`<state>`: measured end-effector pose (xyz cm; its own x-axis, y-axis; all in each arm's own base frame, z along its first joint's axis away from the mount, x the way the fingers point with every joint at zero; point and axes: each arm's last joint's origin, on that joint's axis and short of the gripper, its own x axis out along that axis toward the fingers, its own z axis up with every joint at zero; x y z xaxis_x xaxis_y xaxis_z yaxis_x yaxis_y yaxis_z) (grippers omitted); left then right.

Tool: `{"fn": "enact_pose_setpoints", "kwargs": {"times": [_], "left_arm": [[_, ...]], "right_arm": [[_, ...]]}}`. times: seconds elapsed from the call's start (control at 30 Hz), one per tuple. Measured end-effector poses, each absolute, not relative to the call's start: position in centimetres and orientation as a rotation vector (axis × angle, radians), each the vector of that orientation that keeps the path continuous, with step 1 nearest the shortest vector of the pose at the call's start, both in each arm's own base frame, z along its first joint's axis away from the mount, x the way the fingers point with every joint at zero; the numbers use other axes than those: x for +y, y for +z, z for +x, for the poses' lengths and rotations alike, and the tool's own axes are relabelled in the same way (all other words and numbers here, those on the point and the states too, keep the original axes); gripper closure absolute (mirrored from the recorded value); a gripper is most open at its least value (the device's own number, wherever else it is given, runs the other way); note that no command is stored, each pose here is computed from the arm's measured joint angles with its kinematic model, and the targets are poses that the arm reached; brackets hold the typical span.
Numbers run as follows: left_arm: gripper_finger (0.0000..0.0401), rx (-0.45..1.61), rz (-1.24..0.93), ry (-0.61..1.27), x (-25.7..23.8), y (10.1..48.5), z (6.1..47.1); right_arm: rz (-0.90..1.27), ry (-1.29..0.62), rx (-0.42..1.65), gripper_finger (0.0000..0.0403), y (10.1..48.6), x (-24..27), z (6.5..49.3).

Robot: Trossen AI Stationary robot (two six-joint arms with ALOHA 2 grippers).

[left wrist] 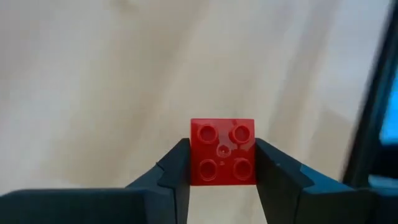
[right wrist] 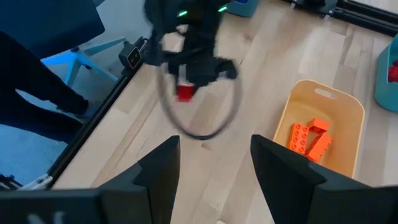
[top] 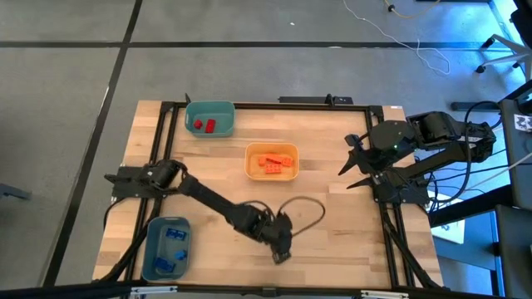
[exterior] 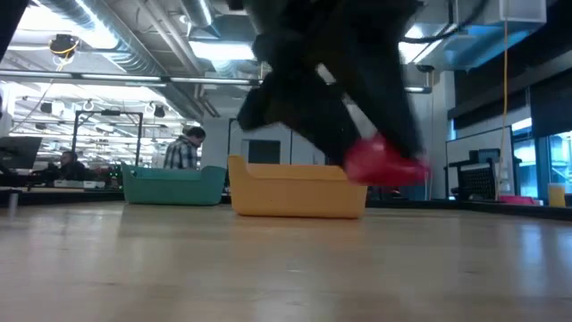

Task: Sort & place blocks by color
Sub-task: Put the red 4 stud game piece into the green bin

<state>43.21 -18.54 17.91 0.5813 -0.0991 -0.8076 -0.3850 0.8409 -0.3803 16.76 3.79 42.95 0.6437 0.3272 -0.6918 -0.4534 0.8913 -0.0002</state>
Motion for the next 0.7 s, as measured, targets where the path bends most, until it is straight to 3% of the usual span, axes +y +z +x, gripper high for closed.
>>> {"fn": "enact_pose_setpoints", "kwargs": {"times": [0.3, 0.7], "left_arm": [[0.0272, 0.87, -0.537, 0.368, -14.4, 23.7, 41.5], [0.0272, 0.734, -0.363, 0.808, -6.2, 32.1, 35.5]], "right_arm": [[-0.208, 0.456, 0.73, 0.0205, 43.1, 3.7, 16.6], [-0.224, 0.391, 0.72, 0.0205, 43.2, 3.6, 16.7]]}}
